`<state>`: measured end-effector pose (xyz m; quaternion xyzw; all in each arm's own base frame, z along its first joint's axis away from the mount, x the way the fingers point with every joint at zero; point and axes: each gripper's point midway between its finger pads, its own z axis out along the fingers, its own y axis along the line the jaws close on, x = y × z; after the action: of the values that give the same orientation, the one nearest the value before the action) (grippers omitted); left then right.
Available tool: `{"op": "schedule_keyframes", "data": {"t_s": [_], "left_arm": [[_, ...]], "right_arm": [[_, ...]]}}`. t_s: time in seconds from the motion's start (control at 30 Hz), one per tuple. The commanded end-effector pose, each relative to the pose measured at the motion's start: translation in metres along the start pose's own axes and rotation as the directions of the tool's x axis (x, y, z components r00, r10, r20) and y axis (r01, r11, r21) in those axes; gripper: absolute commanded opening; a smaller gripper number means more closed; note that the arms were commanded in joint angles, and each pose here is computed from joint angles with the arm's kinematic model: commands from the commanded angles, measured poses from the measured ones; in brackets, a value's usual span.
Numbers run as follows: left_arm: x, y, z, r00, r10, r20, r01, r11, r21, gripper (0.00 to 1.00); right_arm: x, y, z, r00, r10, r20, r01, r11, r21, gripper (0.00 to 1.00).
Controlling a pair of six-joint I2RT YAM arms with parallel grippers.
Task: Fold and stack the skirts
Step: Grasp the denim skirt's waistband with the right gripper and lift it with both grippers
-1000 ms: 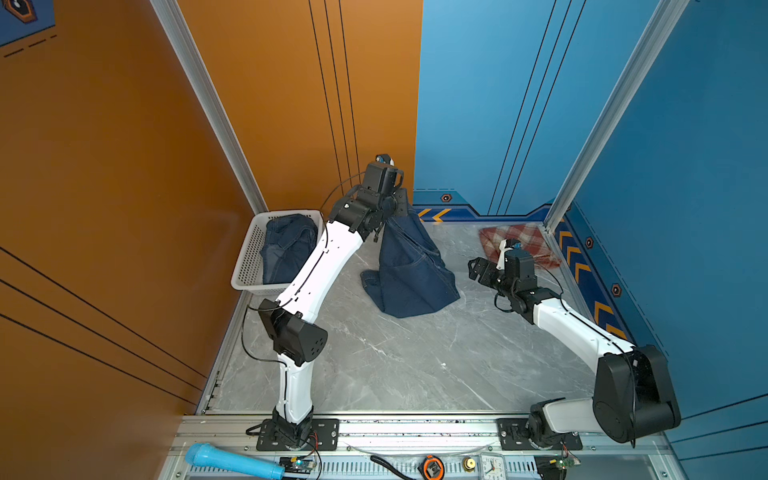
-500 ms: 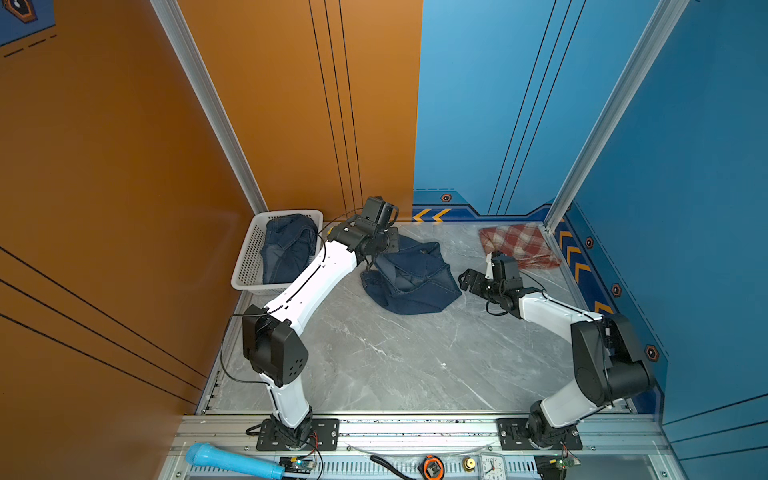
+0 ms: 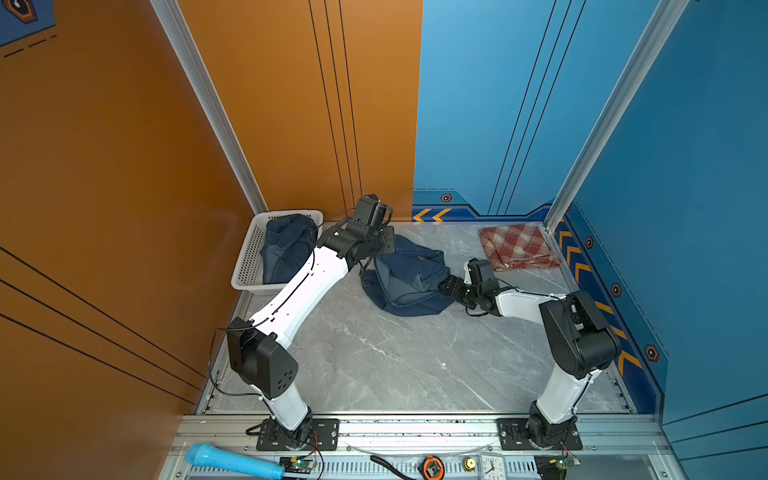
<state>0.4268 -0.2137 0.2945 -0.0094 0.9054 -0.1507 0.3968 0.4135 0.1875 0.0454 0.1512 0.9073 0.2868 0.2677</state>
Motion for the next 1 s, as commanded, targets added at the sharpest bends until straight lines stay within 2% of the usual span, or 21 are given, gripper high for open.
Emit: {"op": "schedule_keyframes", "data": {"t_s": [0.0,0.1,0.13,0.23,0.33,0.5,0.63,0.77,0.87,0.97], "left_arm": [[-0.017,0.002,-0.010,0.998,-0.013,0.059,0.012,1.000,0.010,0.00],[-0.030,-0.001,-0.014,0.996,-0.019,0.086,0.017,1.000,0.022,0.00],[-0.037,-0.002,-0.018,0.995,-0.023,0.101,0.020,0.999,0.030,0.00],[-0.060,-0.011,-0.030,0.987,-0.025,0.157,0.016,0.998,0.056,0.00],[-0.083,-0.020,-0.044,0.977,-0.034,0.210,0.016,0.996,0.088,0.00],[-0.111,-0.032,-0.060,0.962,-0.070,0.264,0.030,0.988,0.152,0.00],[-0.131,-0.034,-0.073,0.946,-0.088,0.312,0.035,0.984,0.172,0.00],[-0.150,-0.026,-0.068,0.937,-0.126,0.327,0.065,0.979,0.192,0.00],[-0.161,-0.013,-0.053,0.932,-0.170,0.320,0.110,0.974,0.197,0.00],[-0.173,-0.002,-0.039,0.925,-0.209,0.317,0.147,0.967,0.206,0.00]], "right_arm": [[-0.001,0.007,0.011,0.995,0.099,0.002,-0.098,0.994,-0.055,0.48],[-0.021,0.020,0.005,0.994,0.103,0.028,-0.099,0.989,-0.106,0.02],[-0.031,0.025,-0.002,0.995,0.088,0.055,-0.082,0.991,-0.110,0.00],[-0.061,0.042,-0.038,0.988,-0.002,0.155,0.013,0.998,-0.069,0.00],[-0.087,0.063,-0.084,0.960,-0.092,0.264,0.104,0.994,-0.031,0.00],[-0.122,0.099,-0.168,0.877,-0.200,0.436,0.215,0.977,0.015,0.00],[-0.143,0.118,-0.224,0.817,-0.224,0.531,0.245,0.969,0.031,0.00],[-0.172,0.128,-0.253,0.782,-0.223,0.582,0.250,0.968,0.035,0.00],[-0.198,0.139,-0.258,0.770,-0.229,0.596,0.269,0.963,0.023,0.00],[-0.232,0.148,-0.265,0.733,-0.244,0.635,0.291,0.956,0.032,0.00]]}}
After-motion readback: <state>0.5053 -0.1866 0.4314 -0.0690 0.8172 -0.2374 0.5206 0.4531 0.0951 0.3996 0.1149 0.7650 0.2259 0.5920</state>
